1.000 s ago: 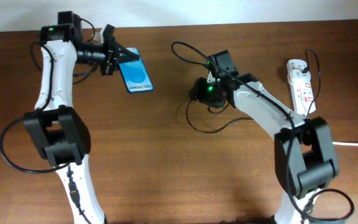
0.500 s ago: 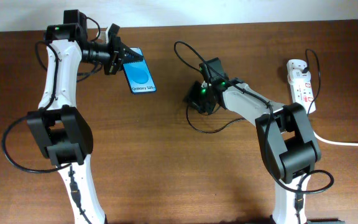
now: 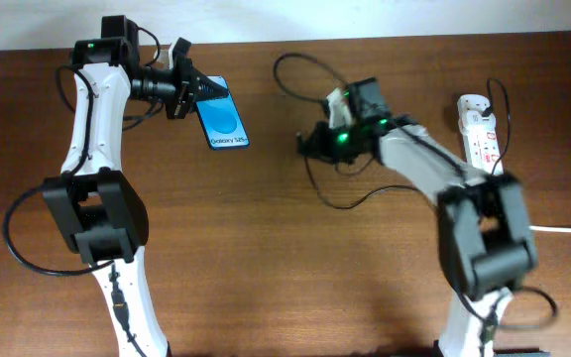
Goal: Plug charger to phone and switch on socket
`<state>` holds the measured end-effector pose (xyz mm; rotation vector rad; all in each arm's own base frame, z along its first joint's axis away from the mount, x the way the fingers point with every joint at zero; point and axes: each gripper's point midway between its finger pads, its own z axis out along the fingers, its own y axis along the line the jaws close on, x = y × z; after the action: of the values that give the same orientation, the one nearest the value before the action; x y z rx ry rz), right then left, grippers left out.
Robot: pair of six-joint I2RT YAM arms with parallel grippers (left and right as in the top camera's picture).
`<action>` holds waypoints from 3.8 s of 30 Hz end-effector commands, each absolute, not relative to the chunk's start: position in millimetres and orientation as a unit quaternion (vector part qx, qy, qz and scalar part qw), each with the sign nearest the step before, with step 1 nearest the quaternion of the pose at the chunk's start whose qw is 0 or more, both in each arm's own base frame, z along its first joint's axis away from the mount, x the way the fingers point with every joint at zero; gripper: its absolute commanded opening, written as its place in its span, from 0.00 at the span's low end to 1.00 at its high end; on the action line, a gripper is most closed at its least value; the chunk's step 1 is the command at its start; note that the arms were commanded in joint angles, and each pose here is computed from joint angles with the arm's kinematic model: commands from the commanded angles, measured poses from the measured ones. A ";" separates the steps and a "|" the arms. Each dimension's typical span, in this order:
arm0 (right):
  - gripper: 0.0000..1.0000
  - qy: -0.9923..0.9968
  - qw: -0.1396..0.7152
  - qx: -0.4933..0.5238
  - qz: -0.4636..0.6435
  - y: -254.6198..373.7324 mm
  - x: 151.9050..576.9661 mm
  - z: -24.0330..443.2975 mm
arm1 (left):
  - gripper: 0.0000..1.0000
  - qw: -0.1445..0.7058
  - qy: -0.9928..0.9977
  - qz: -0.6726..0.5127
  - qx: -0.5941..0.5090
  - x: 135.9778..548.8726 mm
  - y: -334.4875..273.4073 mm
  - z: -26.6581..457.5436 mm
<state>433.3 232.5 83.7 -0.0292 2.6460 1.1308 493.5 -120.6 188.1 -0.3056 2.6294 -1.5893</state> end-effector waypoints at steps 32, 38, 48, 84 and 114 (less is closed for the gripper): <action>0.04 0.767 0.275 0.002 0.580 319.1 325.4 243.3 | 0.00 0.030 0.743 -0.668 0.012 494.7 -186.5 264.0; 0.04 0.764 0.291 -0.017 0.575 319.3 325.9 245.4 | 0.00 0.033 0.747 -0.663 0.009 496.0 -186.2 261.7; 0.04 0.770 0.291 -0.010 0.569 316.9 328.0 241.3 | 0.00 0.030 0.746 -0.666 0.009 495.2 -186.3 262.5; 0.04 0.776 0.291 0.013 0.560 300.8 340.6 236.2 | 0.00 0.030 0.754 -0.656 0.019 492.6 -198.7 258.3; 0.04 0.775 0.283 0.020 0.564 301.3 339.8 236.5 | 0.00 0.027 0.760 -0.649 0.023 490.2 -208.5 255.0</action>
<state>337.9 301.9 230.9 0.0498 2.0912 1.5086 494.0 -202.4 247.7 0.0398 2.3577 -1.9881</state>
